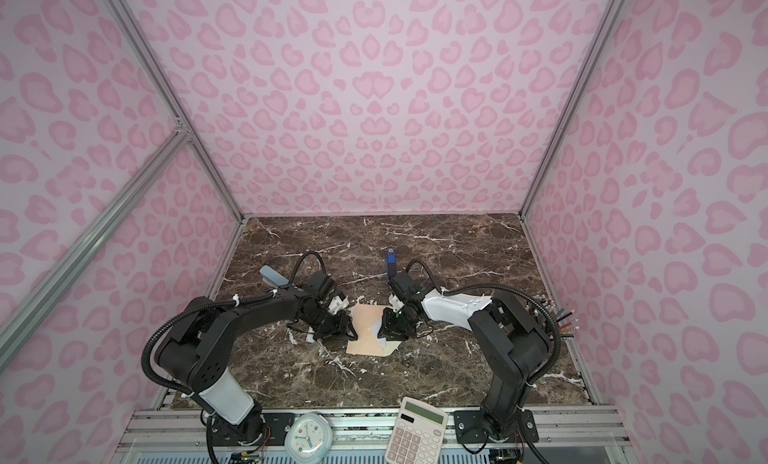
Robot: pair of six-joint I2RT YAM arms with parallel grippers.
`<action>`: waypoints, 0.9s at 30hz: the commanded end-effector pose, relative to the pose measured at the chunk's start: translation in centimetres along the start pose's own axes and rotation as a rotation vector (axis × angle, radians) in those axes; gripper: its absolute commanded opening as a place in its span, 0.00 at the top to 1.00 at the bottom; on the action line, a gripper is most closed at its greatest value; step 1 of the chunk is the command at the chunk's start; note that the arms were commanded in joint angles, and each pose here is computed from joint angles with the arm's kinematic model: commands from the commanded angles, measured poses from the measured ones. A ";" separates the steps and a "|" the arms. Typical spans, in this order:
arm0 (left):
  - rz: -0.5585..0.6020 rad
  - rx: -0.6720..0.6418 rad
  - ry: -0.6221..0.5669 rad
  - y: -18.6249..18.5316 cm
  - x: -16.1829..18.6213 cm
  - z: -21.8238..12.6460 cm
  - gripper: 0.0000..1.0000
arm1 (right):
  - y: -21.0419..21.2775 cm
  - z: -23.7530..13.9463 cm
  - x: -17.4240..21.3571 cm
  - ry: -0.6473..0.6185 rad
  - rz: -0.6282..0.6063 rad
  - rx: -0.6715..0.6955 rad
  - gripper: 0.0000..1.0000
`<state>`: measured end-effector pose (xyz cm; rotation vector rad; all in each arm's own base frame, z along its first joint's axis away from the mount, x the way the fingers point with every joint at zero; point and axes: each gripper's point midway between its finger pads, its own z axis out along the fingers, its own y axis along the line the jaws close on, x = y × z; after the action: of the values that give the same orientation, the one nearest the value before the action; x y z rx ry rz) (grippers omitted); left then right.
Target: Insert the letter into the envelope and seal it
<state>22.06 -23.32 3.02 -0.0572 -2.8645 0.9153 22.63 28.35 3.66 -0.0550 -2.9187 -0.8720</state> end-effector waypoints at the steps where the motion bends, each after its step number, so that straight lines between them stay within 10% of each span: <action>1: 0.011 -0.016 -0.008 -0.1 -0.1 -0.6 0.53 | -1.0 -0.7 0.2 -0.013 -0.021 0.058 0.65; 27: -0.002 -0.020 -0.116 -0.9 -2.5 -2.9 0.43 | -1.0 -3.2 -3.0 -0.133 -0.039 0.038 0.58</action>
<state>24.24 -22.40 5.52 -0.0041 -2.9615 0.9109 25.09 25.53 5.53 -0.0652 -3.0433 -0.8355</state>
